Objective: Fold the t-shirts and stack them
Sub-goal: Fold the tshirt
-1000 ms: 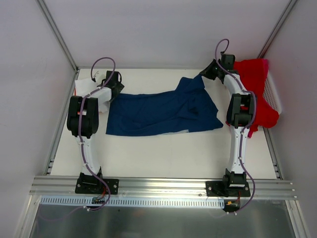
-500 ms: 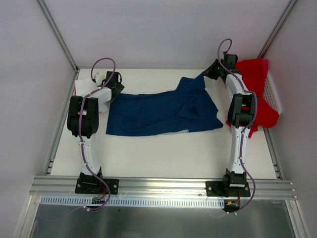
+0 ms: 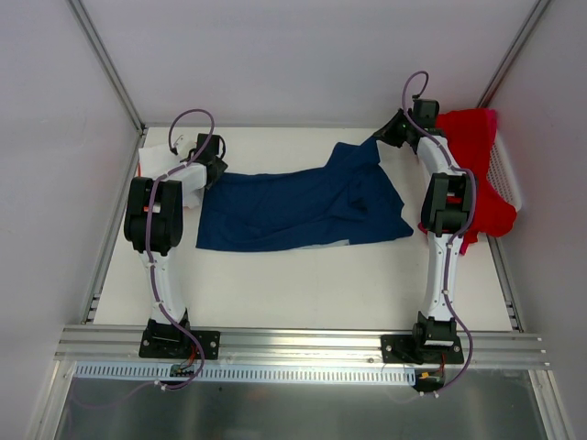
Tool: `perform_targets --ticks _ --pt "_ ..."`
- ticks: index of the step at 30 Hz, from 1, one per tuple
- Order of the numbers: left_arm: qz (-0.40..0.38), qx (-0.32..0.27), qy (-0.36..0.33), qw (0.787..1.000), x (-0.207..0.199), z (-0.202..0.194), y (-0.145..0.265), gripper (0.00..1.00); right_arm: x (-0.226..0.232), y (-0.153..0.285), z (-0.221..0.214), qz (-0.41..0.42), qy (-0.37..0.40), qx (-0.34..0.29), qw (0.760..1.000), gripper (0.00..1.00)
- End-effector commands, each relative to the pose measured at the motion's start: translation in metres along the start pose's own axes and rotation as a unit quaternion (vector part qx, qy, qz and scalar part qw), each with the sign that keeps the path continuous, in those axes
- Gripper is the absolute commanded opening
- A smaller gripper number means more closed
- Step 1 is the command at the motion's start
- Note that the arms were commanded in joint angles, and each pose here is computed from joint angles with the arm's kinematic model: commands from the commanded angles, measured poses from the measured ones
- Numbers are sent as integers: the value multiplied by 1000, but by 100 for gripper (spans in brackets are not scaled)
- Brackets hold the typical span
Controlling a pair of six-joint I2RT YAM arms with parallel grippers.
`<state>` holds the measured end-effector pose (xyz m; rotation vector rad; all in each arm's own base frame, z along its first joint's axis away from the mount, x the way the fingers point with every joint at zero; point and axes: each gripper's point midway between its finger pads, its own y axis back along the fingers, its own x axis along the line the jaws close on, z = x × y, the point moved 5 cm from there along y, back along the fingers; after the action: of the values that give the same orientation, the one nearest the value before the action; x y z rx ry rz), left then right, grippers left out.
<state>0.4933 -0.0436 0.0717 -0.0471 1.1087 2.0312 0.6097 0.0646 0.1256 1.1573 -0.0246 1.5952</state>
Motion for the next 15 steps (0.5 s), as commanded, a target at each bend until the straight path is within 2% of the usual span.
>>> perform_targets --ticks 1,6,7,11,15 --pt "3 -5 4 1000 -1 2 -1 43 12 4 13 23 12 -14 1000 0" --pt "2 -6 5 1000 -3 3 -4 20 11 3 13 21 12 -13 1000 0" --pt "2 -6 5 1000 -3 3 -4 12 11 3 13 22 12 -14 1000 0" --pt "2 -9 2 1000 -4 5 -5 0 11 2 13 21 13 -13 1000 0" --pt "0 -11 -6 1000 -5 7 -3 0 11 3 13 22 11 -14 1000 0"
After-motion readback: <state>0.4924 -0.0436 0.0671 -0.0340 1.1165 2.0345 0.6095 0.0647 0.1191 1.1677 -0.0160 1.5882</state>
